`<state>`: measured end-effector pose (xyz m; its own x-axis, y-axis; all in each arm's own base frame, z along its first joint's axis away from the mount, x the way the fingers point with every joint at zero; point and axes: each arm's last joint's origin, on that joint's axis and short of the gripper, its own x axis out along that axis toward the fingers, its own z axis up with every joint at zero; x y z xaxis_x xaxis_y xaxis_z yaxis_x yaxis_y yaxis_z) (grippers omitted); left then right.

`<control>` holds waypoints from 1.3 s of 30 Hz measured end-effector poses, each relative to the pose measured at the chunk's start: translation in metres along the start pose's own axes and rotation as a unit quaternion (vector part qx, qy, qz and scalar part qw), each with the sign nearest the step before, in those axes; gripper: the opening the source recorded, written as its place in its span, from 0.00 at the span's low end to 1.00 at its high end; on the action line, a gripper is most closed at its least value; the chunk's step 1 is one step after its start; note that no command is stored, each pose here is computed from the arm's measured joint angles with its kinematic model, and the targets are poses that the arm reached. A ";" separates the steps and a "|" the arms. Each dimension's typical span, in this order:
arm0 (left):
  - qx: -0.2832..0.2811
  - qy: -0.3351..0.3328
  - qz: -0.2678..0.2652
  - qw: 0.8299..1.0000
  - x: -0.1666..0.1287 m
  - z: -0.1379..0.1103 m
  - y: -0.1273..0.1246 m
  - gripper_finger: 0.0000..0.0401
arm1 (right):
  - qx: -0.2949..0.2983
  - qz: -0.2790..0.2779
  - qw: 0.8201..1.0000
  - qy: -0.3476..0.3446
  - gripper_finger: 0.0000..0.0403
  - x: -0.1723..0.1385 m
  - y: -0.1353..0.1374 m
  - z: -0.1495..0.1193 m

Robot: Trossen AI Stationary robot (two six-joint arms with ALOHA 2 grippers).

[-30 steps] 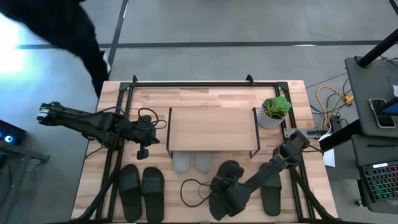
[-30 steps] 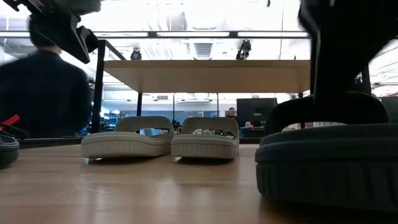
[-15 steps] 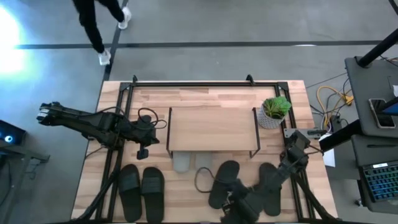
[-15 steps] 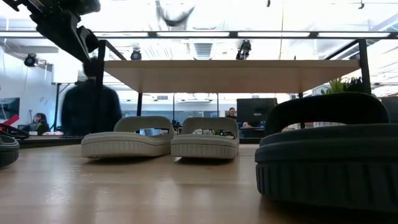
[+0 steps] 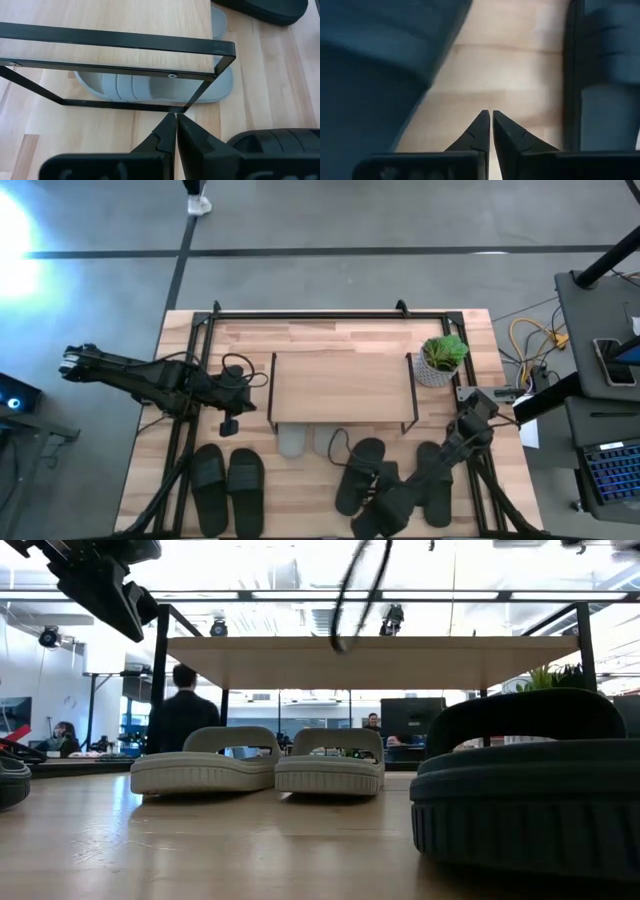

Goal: Pick and place slides into the shelf
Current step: Adjust the black slide near the shelf, then move the right black slide beside the other black slide under the shelf

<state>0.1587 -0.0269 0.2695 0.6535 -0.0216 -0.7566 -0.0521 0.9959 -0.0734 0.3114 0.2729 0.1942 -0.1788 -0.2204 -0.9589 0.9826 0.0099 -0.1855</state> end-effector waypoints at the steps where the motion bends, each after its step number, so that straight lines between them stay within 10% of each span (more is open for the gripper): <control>1: 0.000 0.001 -0.002 1.000 0.000 0.000 0.000 0.00 | 0.000 -0.007 1.000 -0.007 0.03 0.006 0.000 0.001; 24: 0.001 0.017 -0.016 1.000 0.000 -0.003 -0.001 0.00 | -0.010 0.024 0.995 -0.091 0.03 0.045 0.024 0.032; 35: 0.000 0.013 -0.017 1.000 0.000 -0.002 -0.001 0.00 | -0.037 -0.053 0.998 0.024 0.04 0.003 -0.037 -0.030; 39: -0.014 0.005 -0.037 0.999 0.000 0.000 -0.002 0.00 | -0.039 0.129 0.990 0.047 0.06 -0.012 -0.026 -0.050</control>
<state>0.1589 -0.0290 0.2700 0.6491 -0.0955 -0.7547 -0.0261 0.9887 -0.1475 0.2854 0.3242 0.1996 0.0708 -0.1085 -0.9916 0.9900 0.1295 0.0565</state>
